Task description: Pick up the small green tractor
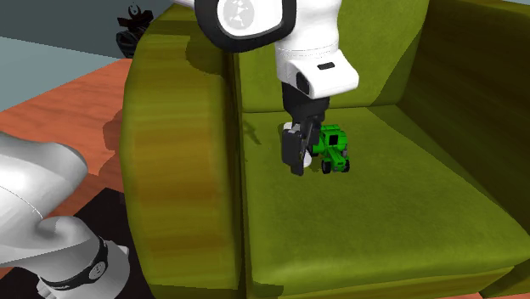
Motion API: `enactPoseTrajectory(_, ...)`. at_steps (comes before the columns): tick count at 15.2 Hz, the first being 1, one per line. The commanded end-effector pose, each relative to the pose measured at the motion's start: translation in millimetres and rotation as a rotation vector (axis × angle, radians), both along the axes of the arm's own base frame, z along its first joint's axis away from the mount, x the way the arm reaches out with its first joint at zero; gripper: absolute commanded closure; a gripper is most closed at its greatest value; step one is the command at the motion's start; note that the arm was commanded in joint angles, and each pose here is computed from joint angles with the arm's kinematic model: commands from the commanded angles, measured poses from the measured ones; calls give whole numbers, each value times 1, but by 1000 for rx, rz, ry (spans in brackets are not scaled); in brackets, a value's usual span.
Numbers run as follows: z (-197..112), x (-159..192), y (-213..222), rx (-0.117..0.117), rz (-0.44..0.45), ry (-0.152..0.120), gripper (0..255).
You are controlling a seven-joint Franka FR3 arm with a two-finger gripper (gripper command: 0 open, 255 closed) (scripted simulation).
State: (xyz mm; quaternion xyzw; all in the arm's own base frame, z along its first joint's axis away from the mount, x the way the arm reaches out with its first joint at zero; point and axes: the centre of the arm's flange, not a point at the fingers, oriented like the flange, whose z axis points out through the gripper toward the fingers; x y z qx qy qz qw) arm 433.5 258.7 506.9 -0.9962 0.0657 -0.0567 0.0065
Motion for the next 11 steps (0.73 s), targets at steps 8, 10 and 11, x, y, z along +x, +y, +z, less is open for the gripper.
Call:
enactPoseTrajectory(8, -36, 43, 109, -20, 12, -23, 0)
enactPoseTrajectory(10, -44, 52, 133, -25, 16, -29, 0)
enactPoseTrajectory(11, -48, 57, 145, -27, 17, -31, 0)
